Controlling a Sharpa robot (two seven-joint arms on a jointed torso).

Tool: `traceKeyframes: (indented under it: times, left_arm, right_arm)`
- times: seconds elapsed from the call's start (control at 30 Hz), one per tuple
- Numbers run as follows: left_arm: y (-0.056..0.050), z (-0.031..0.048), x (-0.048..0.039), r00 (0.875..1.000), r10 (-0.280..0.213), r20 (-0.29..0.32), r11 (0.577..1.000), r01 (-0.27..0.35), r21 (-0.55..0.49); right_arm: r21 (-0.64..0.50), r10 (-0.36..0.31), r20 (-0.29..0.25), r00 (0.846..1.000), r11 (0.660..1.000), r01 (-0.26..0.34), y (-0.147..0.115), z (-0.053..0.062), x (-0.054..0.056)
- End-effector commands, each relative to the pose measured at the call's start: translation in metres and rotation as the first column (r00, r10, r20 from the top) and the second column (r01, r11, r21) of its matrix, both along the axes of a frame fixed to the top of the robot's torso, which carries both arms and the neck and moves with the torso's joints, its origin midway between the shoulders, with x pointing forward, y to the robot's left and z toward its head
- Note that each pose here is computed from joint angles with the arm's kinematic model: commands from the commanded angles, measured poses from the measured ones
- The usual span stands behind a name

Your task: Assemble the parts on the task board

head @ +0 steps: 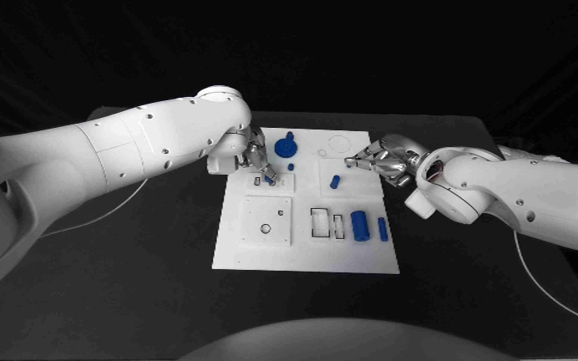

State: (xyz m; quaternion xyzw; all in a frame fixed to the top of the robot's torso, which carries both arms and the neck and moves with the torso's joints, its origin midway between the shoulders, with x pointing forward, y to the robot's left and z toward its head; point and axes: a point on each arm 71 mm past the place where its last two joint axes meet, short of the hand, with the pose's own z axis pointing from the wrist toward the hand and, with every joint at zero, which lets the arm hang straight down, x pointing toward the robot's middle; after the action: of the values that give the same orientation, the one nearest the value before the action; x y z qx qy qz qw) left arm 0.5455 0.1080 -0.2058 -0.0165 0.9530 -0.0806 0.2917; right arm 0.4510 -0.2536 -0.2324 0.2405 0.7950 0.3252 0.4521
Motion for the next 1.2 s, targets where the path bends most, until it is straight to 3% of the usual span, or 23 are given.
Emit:
traceKeyframes:
  times: [0.03, 0.73, 1.2]
  left_arm:
    - [-0.0017, -0.0008, -0.0003, 1.000, -0.006, -0.005, 1.000, 0.006, -0.002]
    - [-0.0017, -0.0092, 0.0010, 1.000, 0.002, -0.016, 1.000, -0.002, 0.002]
    - [-0.0018, -0.0096, 0.0019, 1.000, 0.007, -0.004, 1.000, -0.007, -0.005]
  right_arm:
    - [-0.009, 0.009, 0.000, 1.000, 1.000, -0.009, 0.0008, -0.0004, -0.0007]
    - [-0.007, 0.010, -0.002, 1.000, 1.000, -0.010, 0.0010, -0.0008, 0.0000]
    - [-0.008, 0.010, -0.002, 1.000, 1.000, -0.010, 0.0004, -0.0007, -0.0003]
